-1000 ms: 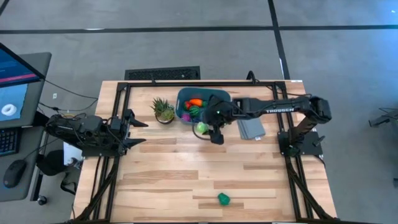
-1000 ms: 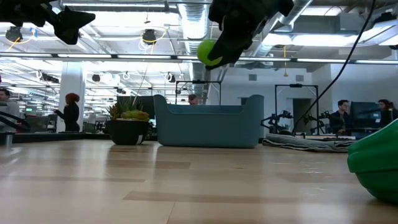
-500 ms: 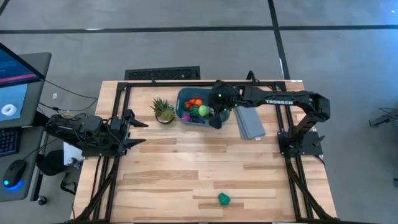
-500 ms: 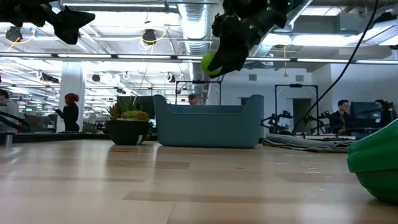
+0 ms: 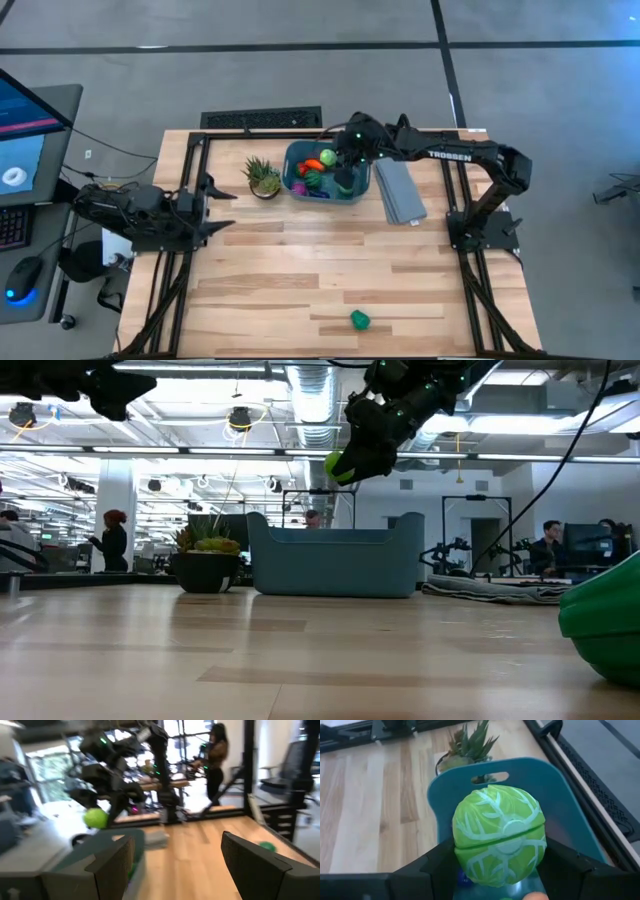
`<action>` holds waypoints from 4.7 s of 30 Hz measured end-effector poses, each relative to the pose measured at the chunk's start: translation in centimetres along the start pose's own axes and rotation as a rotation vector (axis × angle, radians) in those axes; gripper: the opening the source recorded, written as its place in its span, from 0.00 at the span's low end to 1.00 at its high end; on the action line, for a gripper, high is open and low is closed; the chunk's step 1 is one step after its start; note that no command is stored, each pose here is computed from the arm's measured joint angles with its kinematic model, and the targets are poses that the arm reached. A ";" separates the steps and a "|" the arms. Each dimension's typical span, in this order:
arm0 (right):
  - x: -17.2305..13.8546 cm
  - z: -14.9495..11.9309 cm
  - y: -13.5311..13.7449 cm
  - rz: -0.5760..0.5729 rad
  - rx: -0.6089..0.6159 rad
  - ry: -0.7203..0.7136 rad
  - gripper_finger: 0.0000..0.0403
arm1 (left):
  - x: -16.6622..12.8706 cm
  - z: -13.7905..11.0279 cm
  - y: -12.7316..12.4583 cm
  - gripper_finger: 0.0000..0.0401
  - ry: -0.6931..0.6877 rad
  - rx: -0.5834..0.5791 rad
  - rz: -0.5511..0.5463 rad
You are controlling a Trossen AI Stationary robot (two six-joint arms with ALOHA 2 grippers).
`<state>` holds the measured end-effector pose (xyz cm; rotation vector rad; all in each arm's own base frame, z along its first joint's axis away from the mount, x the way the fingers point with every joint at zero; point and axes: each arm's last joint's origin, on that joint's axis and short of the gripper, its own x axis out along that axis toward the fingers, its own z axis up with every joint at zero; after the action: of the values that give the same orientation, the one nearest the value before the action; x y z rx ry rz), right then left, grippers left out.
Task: Pick and placing Produce into tupperware
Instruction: Put the cabbage into the blue bin, then put the bell pepper into the blue bin
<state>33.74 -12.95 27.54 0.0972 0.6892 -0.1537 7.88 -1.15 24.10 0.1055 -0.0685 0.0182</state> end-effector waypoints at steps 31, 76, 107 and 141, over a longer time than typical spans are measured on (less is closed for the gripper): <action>3.1 -0.9 -1.9 -0.028 0.100 -0.014 0.63 | 1.0 -4.3 0.4 0.72 -0.262 -0.034 -0.061; 7.1 -5.8 -1.7 -0.021 0.218 0.086 0.63 | 1.2 -5.4 1.0 0.72 -0.163 -0.048 -0.010; 7.0 -5.4 -0.3 0.063 0.162 0.082 0.91 | 1.2 -5.4 1.0 0.72 -0.158 -0.048 -0.006; -7.2 -6.0 17.0 0.325 -0.083 0.346 0.84 | 1.3 -5.7 0.9 0.72 -0.132 -0.085 -0.019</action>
<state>27.49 5.39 28.16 0.1570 1.0128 0.2093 9.50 0.37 18.63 0.0222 -0.2001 -0.0105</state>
